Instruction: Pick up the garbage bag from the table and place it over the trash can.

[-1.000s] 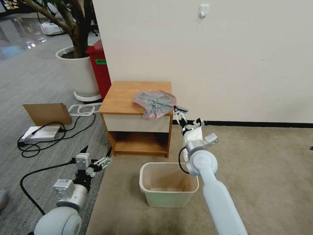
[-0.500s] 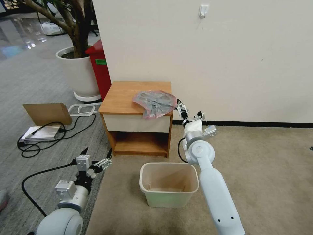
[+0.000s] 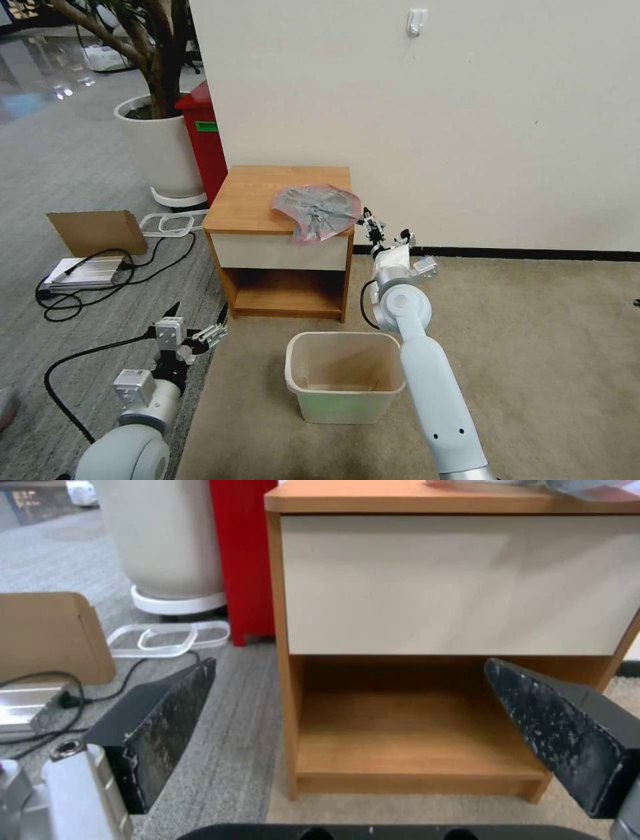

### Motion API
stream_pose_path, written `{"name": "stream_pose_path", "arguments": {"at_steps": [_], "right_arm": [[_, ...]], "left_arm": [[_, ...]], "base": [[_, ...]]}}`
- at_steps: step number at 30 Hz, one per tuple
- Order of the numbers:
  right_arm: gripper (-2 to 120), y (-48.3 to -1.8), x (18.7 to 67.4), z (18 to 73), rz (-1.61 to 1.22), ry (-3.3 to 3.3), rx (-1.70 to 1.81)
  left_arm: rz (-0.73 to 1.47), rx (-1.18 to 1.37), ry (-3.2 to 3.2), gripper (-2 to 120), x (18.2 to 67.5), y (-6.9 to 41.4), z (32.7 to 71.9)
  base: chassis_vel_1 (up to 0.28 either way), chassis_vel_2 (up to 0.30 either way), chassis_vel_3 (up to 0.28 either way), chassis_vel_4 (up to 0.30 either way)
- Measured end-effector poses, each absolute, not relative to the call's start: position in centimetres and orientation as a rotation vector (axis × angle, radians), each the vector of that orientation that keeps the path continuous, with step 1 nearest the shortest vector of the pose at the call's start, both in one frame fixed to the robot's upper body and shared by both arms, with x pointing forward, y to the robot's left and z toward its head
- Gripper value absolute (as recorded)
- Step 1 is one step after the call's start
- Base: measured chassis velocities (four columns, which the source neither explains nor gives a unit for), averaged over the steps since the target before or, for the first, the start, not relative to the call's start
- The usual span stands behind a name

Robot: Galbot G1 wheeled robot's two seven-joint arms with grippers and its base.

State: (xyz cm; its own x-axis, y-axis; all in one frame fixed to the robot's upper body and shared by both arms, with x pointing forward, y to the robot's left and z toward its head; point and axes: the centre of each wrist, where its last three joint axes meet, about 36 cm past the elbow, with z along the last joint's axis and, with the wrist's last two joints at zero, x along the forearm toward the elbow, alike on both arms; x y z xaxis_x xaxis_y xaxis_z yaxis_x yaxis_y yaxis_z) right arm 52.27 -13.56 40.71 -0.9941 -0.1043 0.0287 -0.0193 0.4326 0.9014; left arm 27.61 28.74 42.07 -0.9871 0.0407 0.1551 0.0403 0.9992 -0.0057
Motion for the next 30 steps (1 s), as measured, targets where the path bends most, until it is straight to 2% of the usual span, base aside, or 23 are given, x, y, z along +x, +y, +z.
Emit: {"name": "stream_pose_path", "arguments": {"at_steps": [2,3,6,7,11,21,30], "right_arm": [[30,-13.6,52.3,40.7,-1.630,-2.596,0.118],[30,-13.6,52.3,40.7,-1.630,-2.596,0.118],[17,-13.7,52.3,40.9,-1.632,-2.603,0.123],[17,-13.7,52.3,40.9,-1.632,-2.603,0.123],[0,-13.7,52.3,41.0,-1.633,-2.610,0.127],[0,-13.7,52.0,41.3,-1.639,-2.618,0.136],[0,-13.4,47.7,42.5,-1.576,-2.618,0.196]], "left_arm": [[0.005,-0.060,-2.985,100,27.6,28.7,42.0],[0.005,-0.060,-2.985,100,27.6,28.7,42.0],[0.005,-0.057,-2.984,100,27.6,28.8,42.0],[0.005,-0.057,-2.984,100,27.6,28.8,42.0],[0.005,-0.055,-2.986,100,27.7,28.8,41.9],[0.008,-0.051,-2.985,100,27.7,28.7,41.8],[0.000,-0.043,-2.993,100,28.1,28.9,41.8]], "base": [[0.000,0.000,0.000,0.000],[0.000,0.000,0.000,0.000],[0.000,0.000,0.000,0.000],[0.000,0.000,0.000,0.000],[0.000,0.000,0.000,0.000],[0.000,0.000,0.000,0.000],[0.000,0.000,0.000,0.000]]}}
